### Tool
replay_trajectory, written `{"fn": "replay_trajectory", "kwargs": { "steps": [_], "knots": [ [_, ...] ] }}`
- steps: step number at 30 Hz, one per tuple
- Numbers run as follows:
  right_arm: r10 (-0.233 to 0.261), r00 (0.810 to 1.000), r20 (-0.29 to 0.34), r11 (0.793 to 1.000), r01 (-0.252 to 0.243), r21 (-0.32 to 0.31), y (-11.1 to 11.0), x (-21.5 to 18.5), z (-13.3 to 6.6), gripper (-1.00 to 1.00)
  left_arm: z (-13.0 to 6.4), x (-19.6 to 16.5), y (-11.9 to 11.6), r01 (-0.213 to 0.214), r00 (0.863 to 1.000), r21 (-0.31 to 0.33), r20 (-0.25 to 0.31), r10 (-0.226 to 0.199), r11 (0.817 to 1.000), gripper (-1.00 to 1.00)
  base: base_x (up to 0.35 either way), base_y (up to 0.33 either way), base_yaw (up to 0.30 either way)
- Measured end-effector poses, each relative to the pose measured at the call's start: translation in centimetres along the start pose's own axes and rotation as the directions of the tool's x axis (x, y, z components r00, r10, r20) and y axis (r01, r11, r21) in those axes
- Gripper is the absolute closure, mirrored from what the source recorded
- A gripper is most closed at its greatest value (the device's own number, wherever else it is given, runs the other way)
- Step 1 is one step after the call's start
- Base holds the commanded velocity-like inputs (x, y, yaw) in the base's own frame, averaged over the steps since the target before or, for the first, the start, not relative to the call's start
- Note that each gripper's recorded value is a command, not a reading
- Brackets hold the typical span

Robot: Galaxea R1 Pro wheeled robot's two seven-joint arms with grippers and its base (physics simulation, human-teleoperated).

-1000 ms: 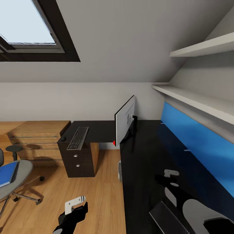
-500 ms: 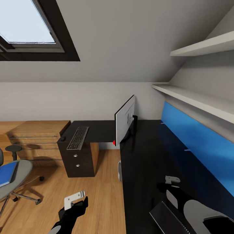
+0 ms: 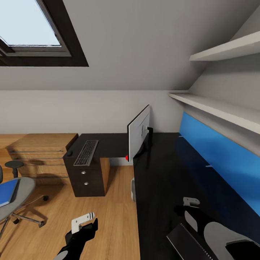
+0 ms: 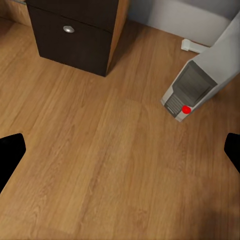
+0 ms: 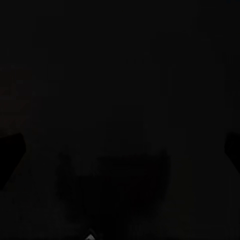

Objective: In the bedroom, organize the workspace by keeping the computer under the desk, ensuring the monitor is on the desk, placing the keyboard on the desk next to the monitor, placing the mouse on the desk next to the keyboard, moving the folder from the swivel chair onto the desk next to the mouse, stacking the notebook on top of the folder with the pen on top of the notebook, and positioning the swivel chair next to the desk.

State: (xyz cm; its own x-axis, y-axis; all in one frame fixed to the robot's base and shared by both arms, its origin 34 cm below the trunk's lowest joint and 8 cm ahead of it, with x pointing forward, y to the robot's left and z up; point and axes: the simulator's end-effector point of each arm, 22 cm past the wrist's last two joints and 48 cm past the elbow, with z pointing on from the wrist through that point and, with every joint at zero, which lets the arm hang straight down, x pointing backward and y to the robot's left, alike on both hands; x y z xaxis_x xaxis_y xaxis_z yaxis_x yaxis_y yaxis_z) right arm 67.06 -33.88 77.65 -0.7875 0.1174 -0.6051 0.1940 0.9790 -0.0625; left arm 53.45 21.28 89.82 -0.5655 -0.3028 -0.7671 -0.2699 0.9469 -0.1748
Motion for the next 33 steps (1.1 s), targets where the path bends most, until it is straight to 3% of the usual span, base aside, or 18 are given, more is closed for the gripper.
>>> {"fn": "replay_trajectory", "kwargs": {
  "steps": [23,33],
  "knots": [
    [0.000,0.999,-0.051,1.000,0.000,-0.003,0.3,2.1,2.2,-1.00,2.0,1.7,0.2,0.000,1.000,0.001,-0.003,0.000,1.000,-1.00,0.000,0.000,0.000],
    [-0.001,0.998,-0.063,1.000,0.001,-0.003,0.3,2.3,2.2,-1.00,2.2,2.4,0.5,-0.009,1.000,-0.005,-0.021,0.009,1.000,-1.00,0.000,0.000,0.000]
  ]
}}
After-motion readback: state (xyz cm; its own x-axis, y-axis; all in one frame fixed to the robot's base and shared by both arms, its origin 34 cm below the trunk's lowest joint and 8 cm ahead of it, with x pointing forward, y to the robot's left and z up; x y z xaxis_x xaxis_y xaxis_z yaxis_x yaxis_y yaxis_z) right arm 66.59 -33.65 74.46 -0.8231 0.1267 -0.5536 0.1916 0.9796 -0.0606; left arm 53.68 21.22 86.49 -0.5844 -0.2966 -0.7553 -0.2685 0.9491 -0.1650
